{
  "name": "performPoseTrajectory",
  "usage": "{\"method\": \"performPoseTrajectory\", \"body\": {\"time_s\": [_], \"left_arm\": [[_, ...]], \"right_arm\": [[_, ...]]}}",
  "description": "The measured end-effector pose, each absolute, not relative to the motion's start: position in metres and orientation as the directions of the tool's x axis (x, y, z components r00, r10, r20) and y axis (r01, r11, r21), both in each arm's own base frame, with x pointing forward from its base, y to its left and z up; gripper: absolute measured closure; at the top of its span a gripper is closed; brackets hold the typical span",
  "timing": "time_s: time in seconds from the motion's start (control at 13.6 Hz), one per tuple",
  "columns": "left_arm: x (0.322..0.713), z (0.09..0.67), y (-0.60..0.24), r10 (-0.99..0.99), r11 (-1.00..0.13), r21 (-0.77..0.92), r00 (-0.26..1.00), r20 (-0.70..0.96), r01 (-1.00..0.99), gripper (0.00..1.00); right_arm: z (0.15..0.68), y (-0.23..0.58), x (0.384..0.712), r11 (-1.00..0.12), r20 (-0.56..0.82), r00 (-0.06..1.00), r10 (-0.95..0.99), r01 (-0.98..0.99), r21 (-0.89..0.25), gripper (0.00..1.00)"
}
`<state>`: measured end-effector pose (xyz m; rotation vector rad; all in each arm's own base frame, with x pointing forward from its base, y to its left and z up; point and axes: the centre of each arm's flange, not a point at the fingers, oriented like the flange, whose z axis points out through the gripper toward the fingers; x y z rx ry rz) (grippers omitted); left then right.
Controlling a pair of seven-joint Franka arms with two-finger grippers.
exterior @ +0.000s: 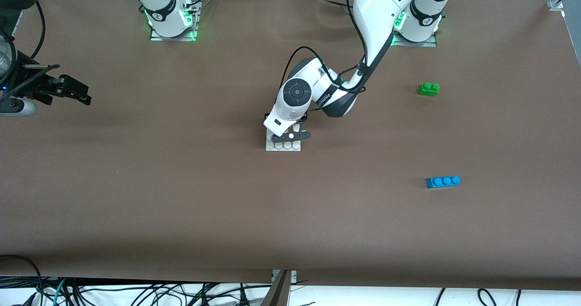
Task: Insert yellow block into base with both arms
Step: 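Open the left gripper and lift it away from the plate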
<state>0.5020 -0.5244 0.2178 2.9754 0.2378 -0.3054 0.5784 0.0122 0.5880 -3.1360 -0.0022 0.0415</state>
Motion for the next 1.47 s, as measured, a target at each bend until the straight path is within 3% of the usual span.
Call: {"method": "performPoseTrajectory", "body": {"time_s": [0.15, 0.52, 0.81, 1.18, 1.47], "left_arm": [[0.501, 0.214, -0.525, 0.156, -0.976, 0.12, 0.964, -0.215, 0.185, 0.0], [0.509, 0.243, -0.525, 0.169, -0.972, 0.125, 0.963, -0.21, 0.198, 0.0], [0.525, 0.341, -0.496, 0.186, -0.97, 0.117, 0.961, -0.204, 0.212, 0.0], [0.554, 0.476, -0.392, 0.257, -0.949, 0.149, 0.955, -0.146, 0.278, 0.0], [0.556, 0.546, -0.28, 0.172, -0.975, 0.115, 0.972, -0.16, 0.191, 0.0]], "right_arm": [[0.588, 0.012, 0.578, -1.0, -0.026, 1.0, 0.001, 0.001, -0.005, 0.0], [0.588, 0.012, 0.578, -1.0, -0.027, 1.0, 0.001, 0.001, -0.005, 0.0], [0.588, 0.012, 0.578, -1.0, -0.027, 1.0, 0.001, 0.001, -0.005, 0.0], [0.588, 0.012, 0.578, -1.0, -0.027, 1.0, 0.001, 0.001, -0.005, 0.0], [0.588, 0.012, 0.578, -1.0, -0.027, 1.0, 0.001, 0.0, -0.005, 0.0]]}}
